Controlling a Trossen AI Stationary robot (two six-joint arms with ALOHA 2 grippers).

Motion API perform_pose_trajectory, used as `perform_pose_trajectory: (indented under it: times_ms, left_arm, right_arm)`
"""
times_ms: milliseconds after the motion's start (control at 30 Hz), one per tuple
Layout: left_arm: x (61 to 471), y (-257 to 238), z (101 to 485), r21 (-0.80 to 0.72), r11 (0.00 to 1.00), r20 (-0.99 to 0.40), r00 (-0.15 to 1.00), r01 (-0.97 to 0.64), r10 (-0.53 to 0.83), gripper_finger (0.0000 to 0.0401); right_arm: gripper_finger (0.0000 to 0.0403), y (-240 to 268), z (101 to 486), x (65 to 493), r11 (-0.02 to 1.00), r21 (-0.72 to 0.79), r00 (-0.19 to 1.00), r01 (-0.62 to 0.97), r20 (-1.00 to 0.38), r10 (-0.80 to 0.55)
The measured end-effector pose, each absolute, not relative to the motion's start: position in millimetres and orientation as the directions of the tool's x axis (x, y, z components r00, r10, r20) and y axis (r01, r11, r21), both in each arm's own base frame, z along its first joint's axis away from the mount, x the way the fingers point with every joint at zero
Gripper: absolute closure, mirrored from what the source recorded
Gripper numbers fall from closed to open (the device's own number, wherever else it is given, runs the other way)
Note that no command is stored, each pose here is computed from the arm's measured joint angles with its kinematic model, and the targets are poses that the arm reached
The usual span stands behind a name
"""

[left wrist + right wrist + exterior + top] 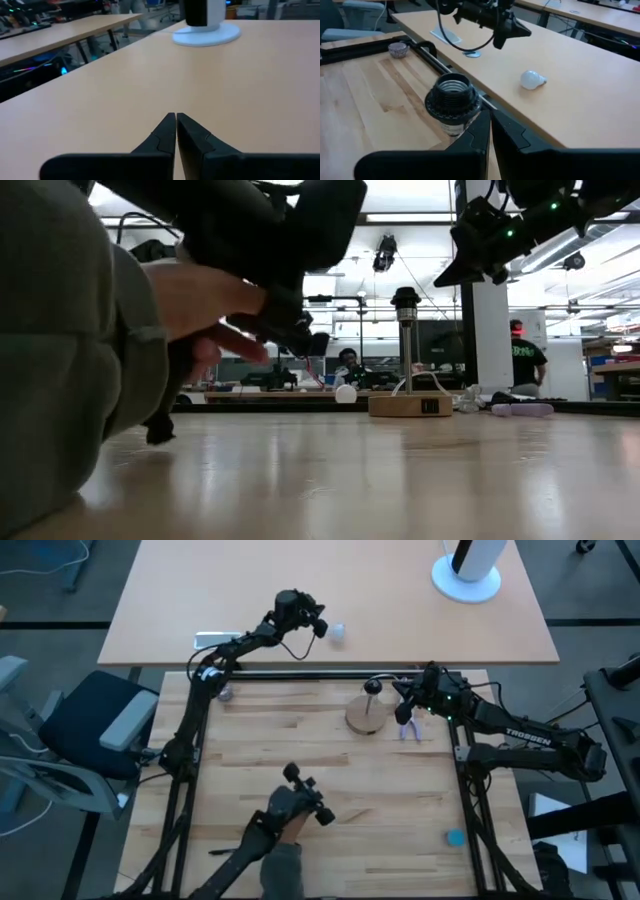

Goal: Screw lightbulb
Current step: Move the lightbulb to the table

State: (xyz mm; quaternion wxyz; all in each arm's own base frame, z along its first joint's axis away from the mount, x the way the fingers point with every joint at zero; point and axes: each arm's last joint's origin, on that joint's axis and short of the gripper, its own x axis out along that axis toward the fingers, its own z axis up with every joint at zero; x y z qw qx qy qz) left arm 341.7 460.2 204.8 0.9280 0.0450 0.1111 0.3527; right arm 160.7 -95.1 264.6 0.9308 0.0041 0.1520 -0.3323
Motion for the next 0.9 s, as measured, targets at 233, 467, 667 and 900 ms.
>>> perform_pose_trajectory:
  times_ms: [233, 467, 667, 900]
  left_arm:
    - [351.1, 449.0, 191.3, 0.095, 0.763, -0.172, 0.745, -0.639, 0.645, 0.0344]
    - [373.2, 430.9, 190.1, 0.040, 0.752, -0.178, 0.736, -0.658, 0.653, 0.0287]
    - [376.0, 435.9, 193.8, 0.069, 0.697, -0.175, 0.679, -0.714, 0.713, 0.0267]
    - [382.9, 459.9, 186.1, 0.186, 0.700, -0.251, 0.656, -0.689, 0.712, 0.0264]
  right_arm:
    - [0.0390, -103.0, 261.3, 160.6, 0.758, -0.104, 0.706, 0.644, -0.301, -0.641]
    - [0.0390, -108.2, 254.3, 165.1, 0.753, -0.111, 0.689, 0.648, -0.337, -0.642]
    - [0.0390, -108.7, 252.9, 166.2, 0.754, -0.097, 0.689, 0.649, -0.345, -0.638]
    - [0.0390, -108.7, 253.0, 166.2, 0.752, -0.084, 0.690, 0.653, -0.344, -0.637]
